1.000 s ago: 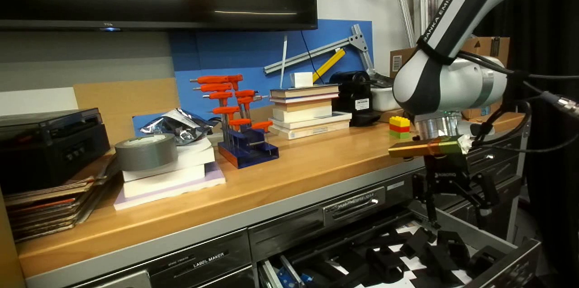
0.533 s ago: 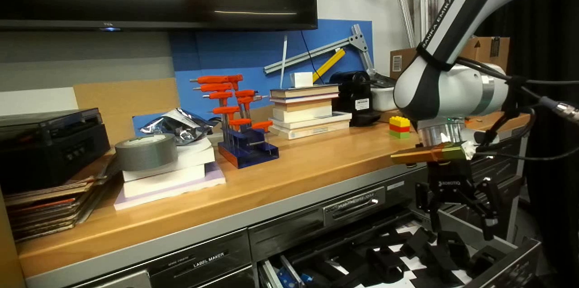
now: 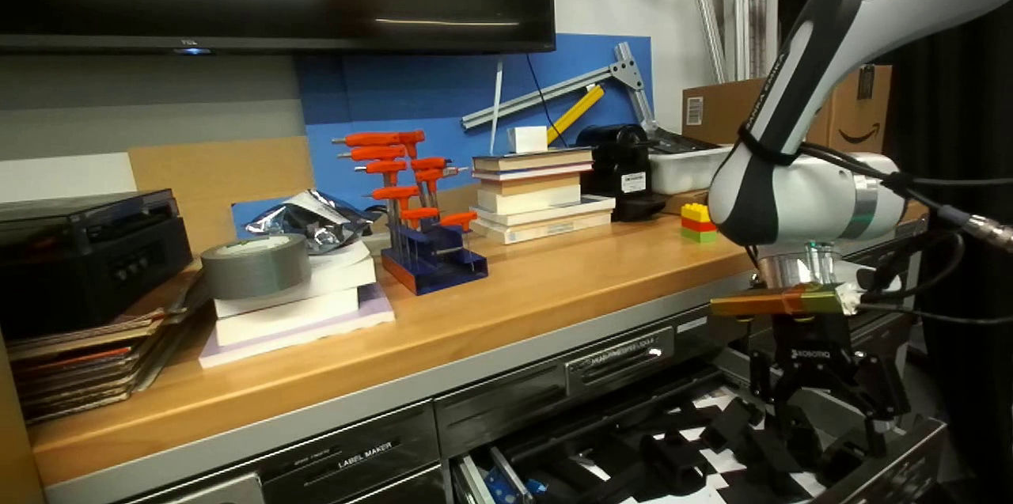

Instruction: Put the black objects in the open drawer then close the drawer

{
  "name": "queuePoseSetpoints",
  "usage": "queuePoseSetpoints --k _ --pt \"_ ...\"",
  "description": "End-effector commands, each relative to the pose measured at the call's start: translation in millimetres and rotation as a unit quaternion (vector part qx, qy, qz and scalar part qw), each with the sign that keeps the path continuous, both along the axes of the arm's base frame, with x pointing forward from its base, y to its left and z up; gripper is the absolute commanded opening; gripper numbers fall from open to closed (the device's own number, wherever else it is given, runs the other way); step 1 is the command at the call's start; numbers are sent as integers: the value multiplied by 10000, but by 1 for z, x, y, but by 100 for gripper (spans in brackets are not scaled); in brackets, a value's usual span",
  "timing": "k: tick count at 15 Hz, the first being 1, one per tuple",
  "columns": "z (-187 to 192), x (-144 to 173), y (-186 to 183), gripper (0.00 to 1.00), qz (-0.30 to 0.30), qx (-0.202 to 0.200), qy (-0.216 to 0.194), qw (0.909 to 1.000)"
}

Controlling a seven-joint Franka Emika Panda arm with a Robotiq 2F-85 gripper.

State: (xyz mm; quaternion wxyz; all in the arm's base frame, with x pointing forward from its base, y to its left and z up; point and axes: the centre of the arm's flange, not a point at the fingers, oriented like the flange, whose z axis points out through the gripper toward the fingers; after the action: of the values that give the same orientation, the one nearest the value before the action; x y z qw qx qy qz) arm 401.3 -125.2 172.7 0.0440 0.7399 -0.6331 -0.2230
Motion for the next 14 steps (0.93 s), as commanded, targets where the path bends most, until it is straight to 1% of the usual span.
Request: queuePoseSetpoints --k 1,5,6,7,9,11,14 --pt "-22 15 -14 100 92 90 -175 9998" --pt "-43 20 -26 100 123 159 -285 9994" --pt "-45 18 -28 100 135 232 -200 9994" --pt "-44 14 -28 100 125 273 -78 9995" --pt "-34 8 -27 100 69 207 -25 9998" --pt "-25 2 -27 100 -38 118 -105 9999" --pt "-10 -2 -23 100 -36 10 -393 9992"
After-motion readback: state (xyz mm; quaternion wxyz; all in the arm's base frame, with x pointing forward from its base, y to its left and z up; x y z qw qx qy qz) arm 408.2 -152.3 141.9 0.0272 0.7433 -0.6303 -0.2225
